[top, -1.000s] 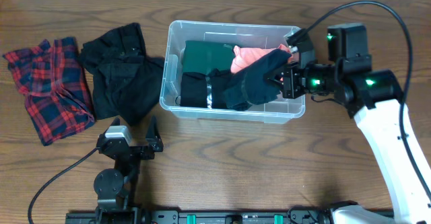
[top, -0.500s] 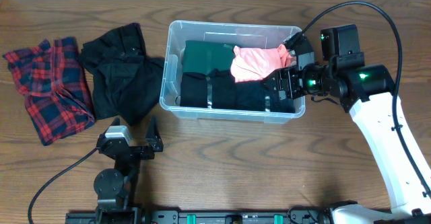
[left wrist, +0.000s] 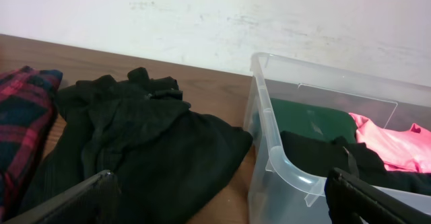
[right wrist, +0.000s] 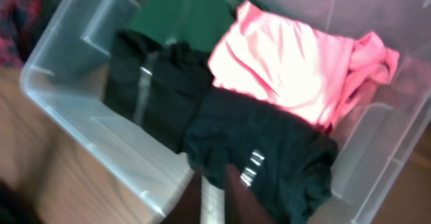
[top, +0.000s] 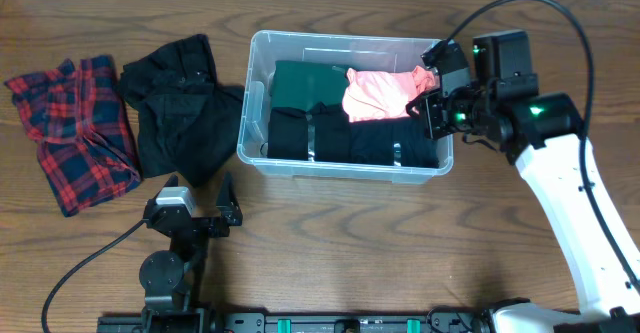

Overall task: Pack container
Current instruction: 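Carry the navy cloth into the bin's front right and lower it, then press the navy cloth down, release, and withdraw the right gripper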

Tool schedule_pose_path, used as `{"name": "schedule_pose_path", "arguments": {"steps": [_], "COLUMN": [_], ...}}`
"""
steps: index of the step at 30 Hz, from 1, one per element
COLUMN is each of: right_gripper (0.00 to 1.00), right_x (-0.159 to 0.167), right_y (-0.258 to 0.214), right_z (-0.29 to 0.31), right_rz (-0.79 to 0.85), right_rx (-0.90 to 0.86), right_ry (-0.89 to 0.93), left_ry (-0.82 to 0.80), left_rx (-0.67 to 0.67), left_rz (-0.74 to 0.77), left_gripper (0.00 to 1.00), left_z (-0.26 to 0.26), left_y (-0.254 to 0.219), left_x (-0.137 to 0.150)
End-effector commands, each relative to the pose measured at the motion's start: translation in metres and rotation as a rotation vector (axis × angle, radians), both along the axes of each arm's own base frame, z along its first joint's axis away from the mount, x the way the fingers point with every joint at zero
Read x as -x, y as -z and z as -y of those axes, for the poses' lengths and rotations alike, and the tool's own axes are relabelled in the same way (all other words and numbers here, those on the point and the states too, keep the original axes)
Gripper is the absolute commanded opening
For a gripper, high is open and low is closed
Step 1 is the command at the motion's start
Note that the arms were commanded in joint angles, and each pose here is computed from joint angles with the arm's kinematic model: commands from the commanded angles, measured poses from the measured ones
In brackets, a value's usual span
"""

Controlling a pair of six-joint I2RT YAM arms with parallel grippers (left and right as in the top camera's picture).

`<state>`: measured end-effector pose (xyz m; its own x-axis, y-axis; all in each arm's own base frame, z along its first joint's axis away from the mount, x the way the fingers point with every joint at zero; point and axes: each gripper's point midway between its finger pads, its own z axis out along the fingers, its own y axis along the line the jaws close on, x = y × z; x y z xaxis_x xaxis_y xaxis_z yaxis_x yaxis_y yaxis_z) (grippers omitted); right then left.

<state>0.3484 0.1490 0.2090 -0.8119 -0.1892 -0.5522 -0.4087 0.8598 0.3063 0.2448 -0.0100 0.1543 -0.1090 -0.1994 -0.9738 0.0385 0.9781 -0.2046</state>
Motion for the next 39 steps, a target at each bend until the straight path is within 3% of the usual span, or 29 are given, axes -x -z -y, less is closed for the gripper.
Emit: {"name": "schedule_pose_path", "arguments": {"steps": [1, 21, 30, 39], "right_gripper": [0.01, 0.01, 0.01, 0.01], "right_x": [-0.006, 0.005, -0.001, -0.009], "right_y": [0.022, 0.086, 0.138, 0.156], "right_z": [0.002, 0.042, 0.043, 0.024], "right_rz": [-0.039, -0.161, -0.266, -0.242], "right_rx": [0.092, 0.556, 0.63, 0.637], "right_ry": [0.015, 0.102, 0.078, 0.026], "left_ry": [0.012, 0.012, 0.012, 0.012], "left_rx": [-0.004, -0.004, -0.004, -0.004], "left_rz": [-0.046, -0.046, -0.046, -0.046], "left_gripper": [0.98, 0.98, 0.98, 0.98], "left_z": [0.002, 0.002, 0.002, 0.002], "left_y": [0.015, 0.015, 0.015, 0.015], "left_x": [0.001, 0.001, 0.001, 0.001]}}
